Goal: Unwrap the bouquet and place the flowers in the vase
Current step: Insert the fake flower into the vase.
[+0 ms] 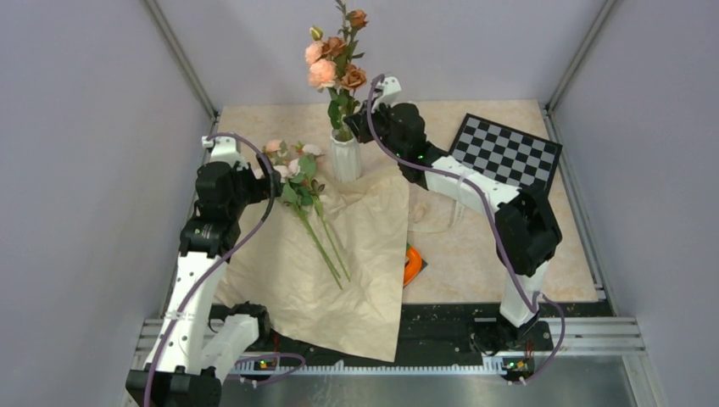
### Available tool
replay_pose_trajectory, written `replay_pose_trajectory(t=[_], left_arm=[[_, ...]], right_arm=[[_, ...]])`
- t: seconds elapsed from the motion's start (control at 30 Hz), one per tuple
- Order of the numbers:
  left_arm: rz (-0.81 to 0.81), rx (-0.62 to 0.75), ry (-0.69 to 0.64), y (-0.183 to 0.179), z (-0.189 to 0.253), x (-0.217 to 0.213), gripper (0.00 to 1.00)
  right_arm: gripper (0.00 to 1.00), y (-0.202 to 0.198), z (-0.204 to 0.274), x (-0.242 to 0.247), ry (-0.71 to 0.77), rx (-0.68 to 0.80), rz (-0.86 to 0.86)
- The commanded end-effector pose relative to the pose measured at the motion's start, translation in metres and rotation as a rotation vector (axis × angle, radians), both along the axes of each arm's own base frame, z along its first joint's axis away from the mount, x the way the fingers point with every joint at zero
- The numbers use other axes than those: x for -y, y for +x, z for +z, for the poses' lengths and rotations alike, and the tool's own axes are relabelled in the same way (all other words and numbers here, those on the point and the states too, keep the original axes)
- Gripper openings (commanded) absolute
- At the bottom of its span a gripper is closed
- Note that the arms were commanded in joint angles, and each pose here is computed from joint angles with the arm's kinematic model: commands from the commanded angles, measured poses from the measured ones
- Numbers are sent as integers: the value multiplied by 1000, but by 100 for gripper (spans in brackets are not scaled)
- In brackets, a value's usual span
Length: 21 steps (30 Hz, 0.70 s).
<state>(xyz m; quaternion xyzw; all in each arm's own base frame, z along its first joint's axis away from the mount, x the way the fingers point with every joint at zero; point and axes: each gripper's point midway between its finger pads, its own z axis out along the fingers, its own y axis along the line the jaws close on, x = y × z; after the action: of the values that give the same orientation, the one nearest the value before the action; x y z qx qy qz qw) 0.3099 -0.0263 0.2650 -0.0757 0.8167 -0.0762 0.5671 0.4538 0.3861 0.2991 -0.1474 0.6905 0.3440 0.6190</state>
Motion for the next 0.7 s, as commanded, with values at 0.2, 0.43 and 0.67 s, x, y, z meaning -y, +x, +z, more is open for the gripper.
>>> replay_pose_trajectory(t=[0.2, 0.43, 0.67], left_arm=[[12, 34, 13, 5, 6, -3, 99], [12, 33, 12, 5, 5, -4, 99], [8, 33, 11, 5, 5, -3, 99]], right_arm=[[0, 1, -9, 0, 7, -19, 15], [18, -7, 6, 4, 19, -3, 27], [39, -10, 22, 11, 18, 22, 10]])
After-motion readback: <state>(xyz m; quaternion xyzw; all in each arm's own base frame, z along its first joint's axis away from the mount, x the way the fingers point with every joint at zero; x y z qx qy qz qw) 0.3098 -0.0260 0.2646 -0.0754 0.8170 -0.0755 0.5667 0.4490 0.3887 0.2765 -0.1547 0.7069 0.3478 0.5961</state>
